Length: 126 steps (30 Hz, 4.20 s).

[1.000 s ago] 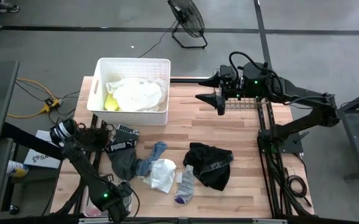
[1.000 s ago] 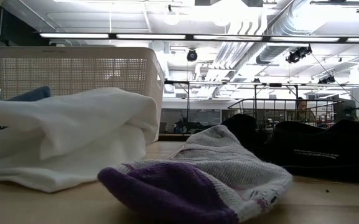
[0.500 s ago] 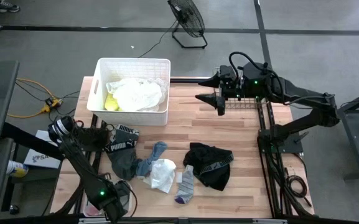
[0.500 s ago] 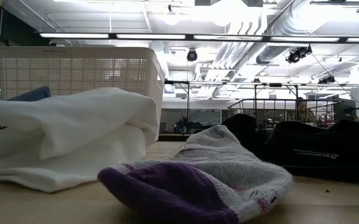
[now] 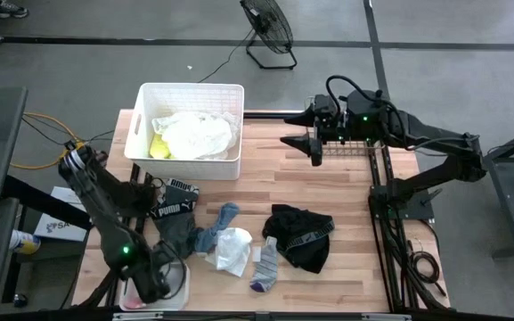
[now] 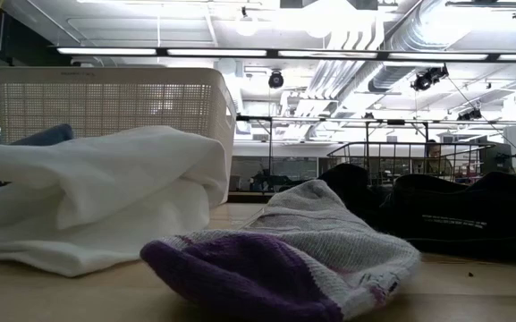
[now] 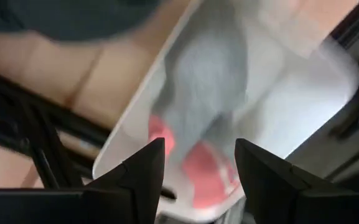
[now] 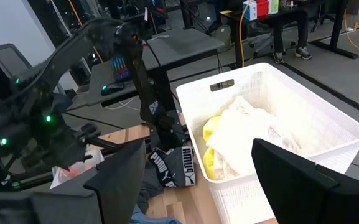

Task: Pick & Place Cloths
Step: Put the gray boxer shorts into the gold wire basket

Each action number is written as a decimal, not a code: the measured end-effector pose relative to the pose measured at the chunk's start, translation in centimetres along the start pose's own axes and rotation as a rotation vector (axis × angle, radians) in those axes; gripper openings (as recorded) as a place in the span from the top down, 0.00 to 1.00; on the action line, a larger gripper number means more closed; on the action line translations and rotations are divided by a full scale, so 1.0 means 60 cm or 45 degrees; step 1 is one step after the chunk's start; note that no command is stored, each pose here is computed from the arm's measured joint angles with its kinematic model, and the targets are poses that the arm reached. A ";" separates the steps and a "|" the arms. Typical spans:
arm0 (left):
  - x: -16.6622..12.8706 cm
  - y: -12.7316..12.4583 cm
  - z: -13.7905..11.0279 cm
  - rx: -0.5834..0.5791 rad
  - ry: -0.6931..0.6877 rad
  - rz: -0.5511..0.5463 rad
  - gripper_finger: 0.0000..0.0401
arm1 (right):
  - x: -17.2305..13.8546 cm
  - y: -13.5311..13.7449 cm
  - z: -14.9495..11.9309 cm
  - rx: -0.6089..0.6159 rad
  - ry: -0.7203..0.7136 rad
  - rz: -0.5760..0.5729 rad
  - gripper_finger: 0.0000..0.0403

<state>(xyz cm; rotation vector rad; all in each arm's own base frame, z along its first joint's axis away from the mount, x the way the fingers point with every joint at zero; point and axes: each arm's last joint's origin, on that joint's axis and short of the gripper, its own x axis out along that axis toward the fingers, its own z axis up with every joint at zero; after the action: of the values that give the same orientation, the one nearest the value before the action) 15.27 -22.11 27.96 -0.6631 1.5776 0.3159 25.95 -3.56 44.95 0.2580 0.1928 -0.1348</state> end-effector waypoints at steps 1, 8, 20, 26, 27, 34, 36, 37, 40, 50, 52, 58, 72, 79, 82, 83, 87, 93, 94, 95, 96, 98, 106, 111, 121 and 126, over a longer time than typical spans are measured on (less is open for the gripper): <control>-0.009 0.005 0.004 -0.028 -0.041 -0.015 0.52 | 0.000 0.000 0.000 0.000 0.002 -0.001 0.29; -0.055 0.046 0.047 -0.191 -0.313 -0.003 0.52 | 0.000 0.000 -0.001 0.001 0.005 -0.006 0.29; -0.071 0.095 0.104 -0.215 -0.325 0.297 0.52 | 0.000 -0.001 -0.005 0.063 0.040 -0.015 0.29; -0.076 0.103 0.138 -0.366 -0.248 0.247 0.52 | 0.000 -0.001 -0.005 0.069 0.041 -0.016 0.29; -0.078 0.104 0.144 -0.390 -0.245 0.237 0.52 | 0.000 -0.001 -0.005 0.069 0.041 -0.016 0.29; -0.082 0.115 0.168 -0.436 -0.213 0.225 0.52 | 0.000 -0.001 -0.005 0.069 0.041 -0.016 0.29; -0.076 0.116 0.174 -0.430 -0.200 0.198 0.52 | 0.000 -0.001 -0.005 0.069 0.041 -0.016 0.29; -0.069 0.117 0.178 -0.430 -0.192 0.165 0.52 | 0.000 -0.001 -0.005 0.069 0.041 -0.016 0.29; -0.037 0.126 0.182 -0.456 -0.178 0.096 0.52 | 0.000 -0.001 -0.005 0.091 0.042 -0.016 0.29; 0.039 0.158 0.178 -0.702 -0.108 -0.001 0.52 | 0.000 -0.002 -0.009 0.094 0.072 -0.021 0.29; 0.039 0.159 0.178 -0.706 -0.116 0.000 0.52 | 0.000 -0.002 -0.010 0.094 0.075 -0.022 0.29; 0.060 0.170 0.174 -0.780 -0.043 0.026 0.52 | 0.000 -0.003 -0.010 0.094 0.077 -0.026 0.29; 0.155 0.206 0.177 -0.801 -0.055 -0.094 0.52 | 0.000 -0.004 -0.010 0.092 0.070 -0.055 0.29; 0.170 0.212 0.176 -0.807 -0.048 -0.139 0.58 | 0.000 -0.004 -0.013 0.098 0.091 -0.063 0.29; 0.170 0.211 0.177 -0.751 -0.053 -0.145 0.72 | 0.000 -0.005 -0.013 0.098 0.094 -0.067 0.29; 0.170 0.211 0.177 -0.733 -0.050 -0.145 0.78 | 0.000 -0.005 -0.013 0.100 0.094 -0.067 0.29; 0.170 0.212 0.176 -0.705 -0.043 -0.137 0.96 | 0.000 -0.005 -0.013 0.103 0.094 -0.067 0.29; 0.153 0.203 0.178 -0.624 -0.065 -0.100 0.98 | 0.000 -0.005 -0.013 0.101 0.094 -0.067 0.29; 0.142 0.201 0.177 -0.614 -0.076 -0.073 0.98 | 0.000 -0.005 -0.013 0.101 0.094 -0.067 0.29; 0.127 0.197 0.177 -0.600 -0.093 -0.059 0.99 | 0.000 -0.005 -0.013 0.100 0.094 -0.067 0.29; 0.110 0.190 0.177 -0.582 -0.108 -0.061 0.99 | 0.000 -0.005 -0.013 0.099 0.094 -0.067 0.29; 0.071 0.180 0.175 -0.545 -0.150 -0.061 0.99 | 0.000 -0.005 -0.013 0.098 0.094 -0.067 0.29; -0.095 0.164 0.155 -0.454 -0.424 -0.096 0.99 | 0.000 -0.005 -0.013 0.098 0.094 -0.066 0.29; -0.173 0.159 0.144 -0.282 -0.561 -0.149 0.99 | 0.000 -0.005 -0.013 0.093 0.095 -0.066 0.29; -0.280 0.142 0.135 0.157 -0.943 -0.299 0.99 | 0.000 -0.004 -0.013 0.088 0.096 -0.061 0.29; -0.310 0.131 0.140 0.323 -1.194 -0.292 0.99 | 0.000 -0.005 -0.013 0.081 0.097 -0.061 0.29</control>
<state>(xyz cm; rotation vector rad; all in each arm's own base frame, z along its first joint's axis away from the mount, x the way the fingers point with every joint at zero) 17.48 -6.92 43.53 -0.3913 0.6216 0.2001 25.74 -3.61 44.14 0.3223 0.2704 -0.1792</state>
